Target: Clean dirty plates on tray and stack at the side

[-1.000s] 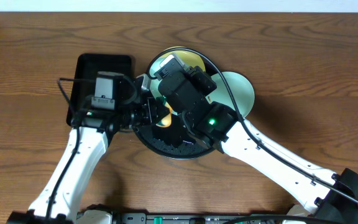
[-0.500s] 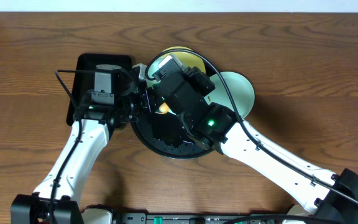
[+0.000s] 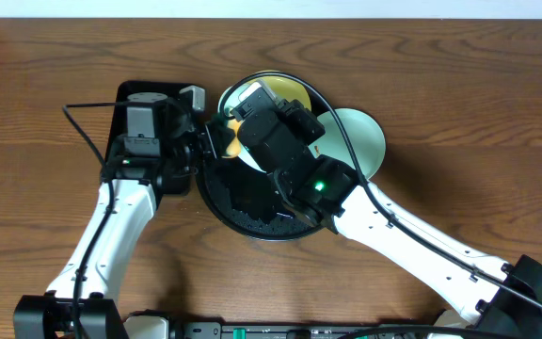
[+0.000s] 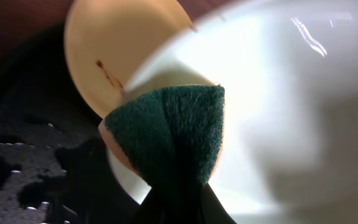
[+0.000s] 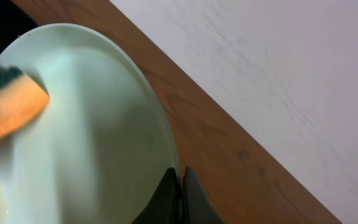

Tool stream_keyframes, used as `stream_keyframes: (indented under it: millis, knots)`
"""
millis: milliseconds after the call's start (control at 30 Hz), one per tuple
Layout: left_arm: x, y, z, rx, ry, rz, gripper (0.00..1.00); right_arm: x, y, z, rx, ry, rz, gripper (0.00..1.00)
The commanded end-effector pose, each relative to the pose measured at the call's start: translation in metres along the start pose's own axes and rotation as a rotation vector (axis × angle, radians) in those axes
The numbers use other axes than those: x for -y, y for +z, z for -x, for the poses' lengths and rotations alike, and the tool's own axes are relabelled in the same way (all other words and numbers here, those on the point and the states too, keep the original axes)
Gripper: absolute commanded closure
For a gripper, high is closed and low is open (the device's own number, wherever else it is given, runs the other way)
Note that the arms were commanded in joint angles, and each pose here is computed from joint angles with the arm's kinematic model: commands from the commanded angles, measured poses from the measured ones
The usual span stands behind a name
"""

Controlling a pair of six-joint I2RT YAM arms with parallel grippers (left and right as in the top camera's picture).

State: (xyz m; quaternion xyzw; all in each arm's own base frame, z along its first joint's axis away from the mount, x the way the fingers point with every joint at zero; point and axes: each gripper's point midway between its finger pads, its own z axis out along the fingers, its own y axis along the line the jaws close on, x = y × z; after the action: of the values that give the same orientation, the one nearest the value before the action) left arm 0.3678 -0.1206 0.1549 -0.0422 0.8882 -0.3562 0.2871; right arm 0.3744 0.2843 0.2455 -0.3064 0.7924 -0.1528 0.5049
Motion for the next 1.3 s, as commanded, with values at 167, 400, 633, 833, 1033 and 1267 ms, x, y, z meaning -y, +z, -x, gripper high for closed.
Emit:
stream_keyframes:
  millis: [167,400,633,833,1033,1267]
  knots:
    - [0.000,-0.007,0.025,0.079,0.010,-0.004,0.93,0.000,-0.006,0.009,0.023,0.030,-0.003,0.99]
    - [0.008,-0.009,0.040,0.135,-0.008,-0.037,0.92,-0.001,-0.006,0.009,0.024,0.029,0.001,0.99]
    - [0.016,-0.013,0.057,0.203,0.040,-0.065,0.93,-0.003,-0.007,0.010,0.027,0.028,0.014,0.99]
    - [-0.009,-0.034,0.084,0.301,0.021,-0.029,0.93,-0.005,-0.007,0.007,0.019,0.017,0.019,0.99]
    - [-0.068,-0.069,0.094,0.360,-0.187,0.069,0.92,-0.007,-0.008,-0.002,-0.015,0.002,0.025,0.99]
    - [-0.113,-0.081,0.062,0.279,-0.356,0.202,0.93,-0.011,-0.008,-0.019,-0.078,0.006,0.039,0.99]
